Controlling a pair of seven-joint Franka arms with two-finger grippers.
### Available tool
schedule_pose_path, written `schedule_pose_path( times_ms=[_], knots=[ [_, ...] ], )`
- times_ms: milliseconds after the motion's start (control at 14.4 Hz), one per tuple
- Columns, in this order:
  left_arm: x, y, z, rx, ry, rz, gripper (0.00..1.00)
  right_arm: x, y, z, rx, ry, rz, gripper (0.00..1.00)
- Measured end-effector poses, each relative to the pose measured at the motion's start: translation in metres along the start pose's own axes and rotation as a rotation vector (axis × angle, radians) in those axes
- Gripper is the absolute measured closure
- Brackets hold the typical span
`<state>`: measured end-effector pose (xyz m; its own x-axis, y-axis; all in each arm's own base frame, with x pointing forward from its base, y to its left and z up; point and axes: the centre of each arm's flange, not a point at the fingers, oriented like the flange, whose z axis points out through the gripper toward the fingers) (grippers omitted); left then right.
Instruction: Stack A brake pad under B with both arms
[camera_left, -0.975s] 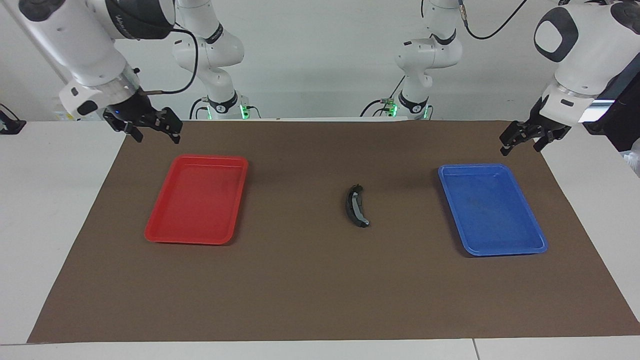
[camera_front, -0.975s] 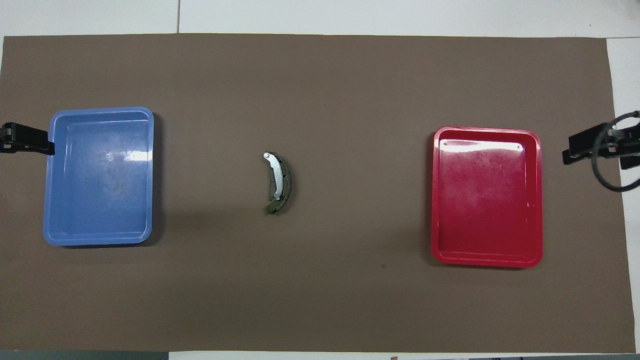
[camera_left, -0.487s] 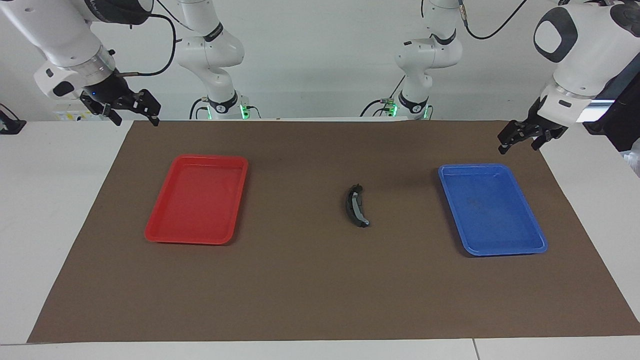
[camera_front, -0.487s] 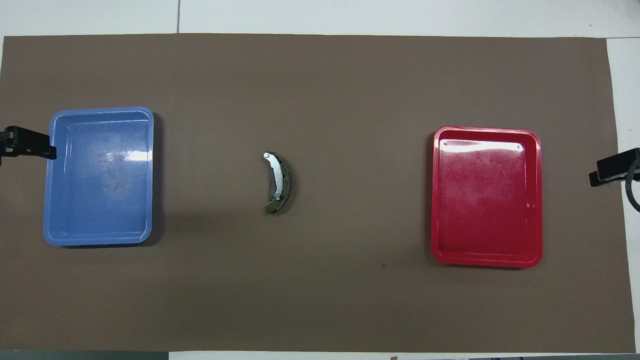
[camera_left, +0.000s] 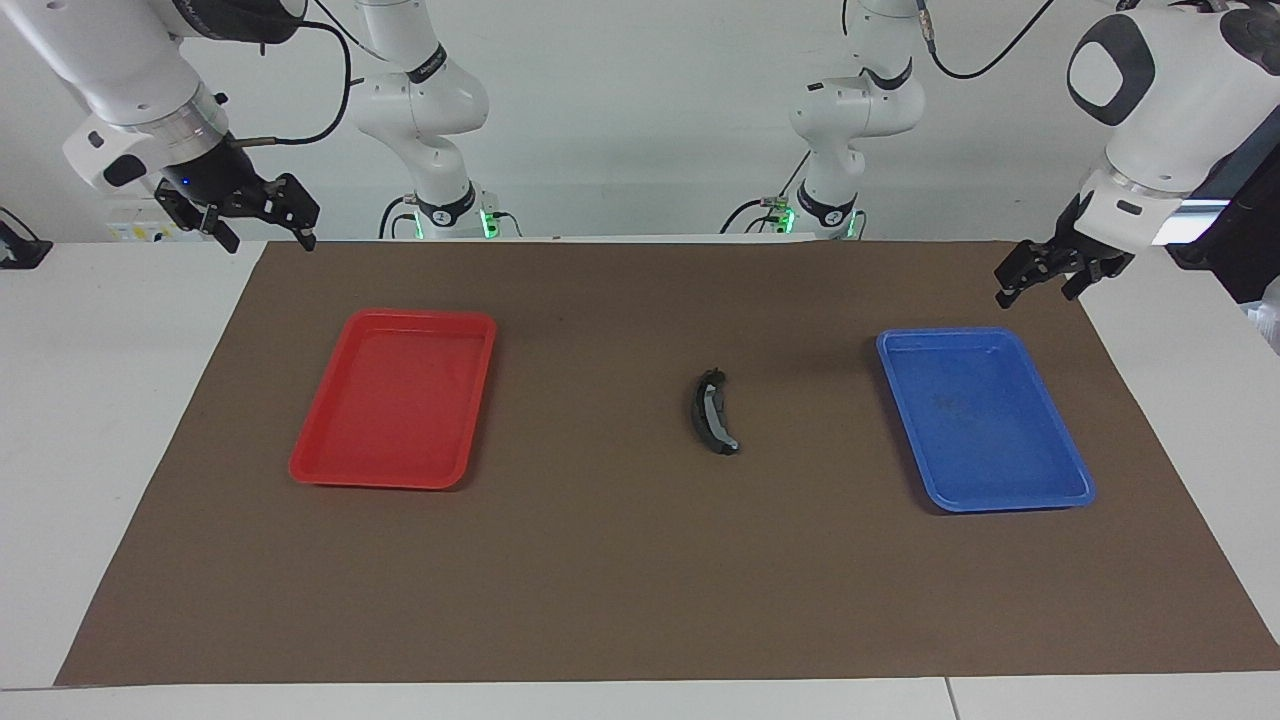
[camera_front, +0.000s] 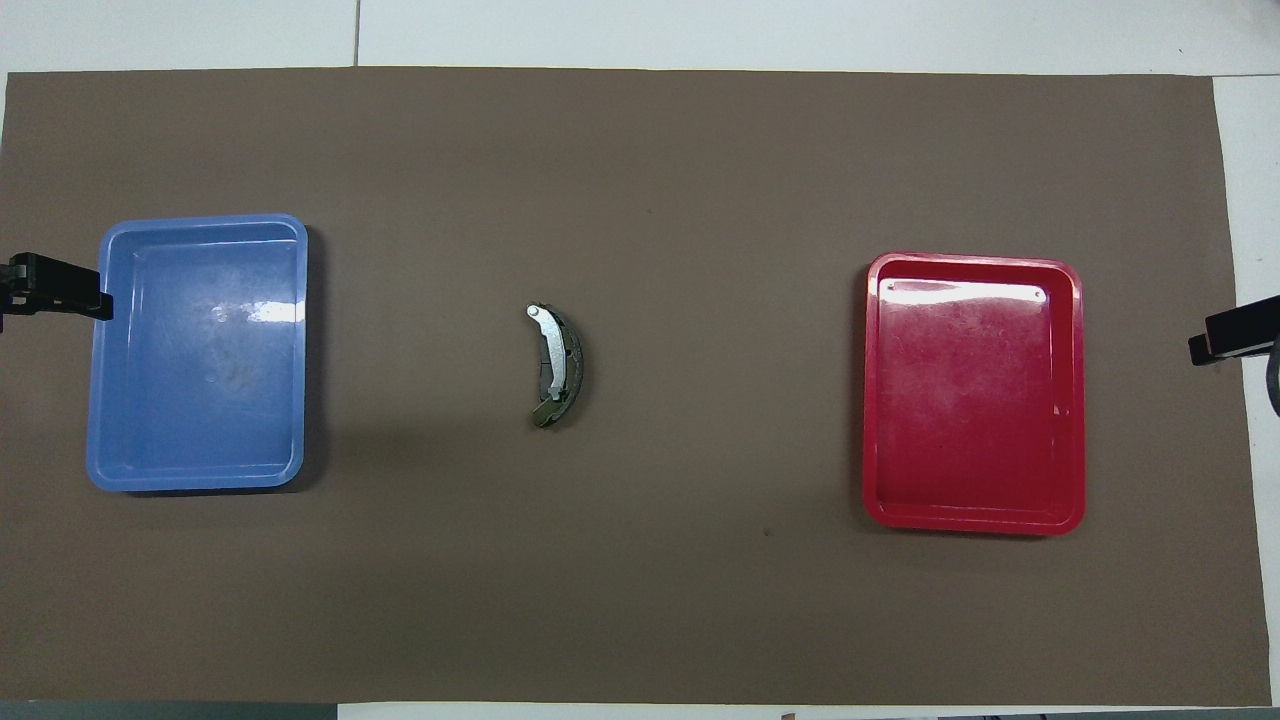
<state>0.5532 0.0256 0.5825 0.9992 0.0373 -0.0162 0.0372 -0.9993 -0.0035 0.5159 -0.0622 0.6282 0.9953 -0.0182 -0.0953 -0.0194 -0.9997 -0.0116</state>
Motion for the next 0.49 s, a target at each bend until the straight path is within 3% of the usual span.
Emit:
schedule_pose_path(
  times_ms=[487],
  knots=[
    [-0.0001,0.0001,0.0000,0.000,-0.001,0.000,0.00,0.0038,0.0011,-0.0028,-0.014,0.035,-0.002,0.00]
  ],
)
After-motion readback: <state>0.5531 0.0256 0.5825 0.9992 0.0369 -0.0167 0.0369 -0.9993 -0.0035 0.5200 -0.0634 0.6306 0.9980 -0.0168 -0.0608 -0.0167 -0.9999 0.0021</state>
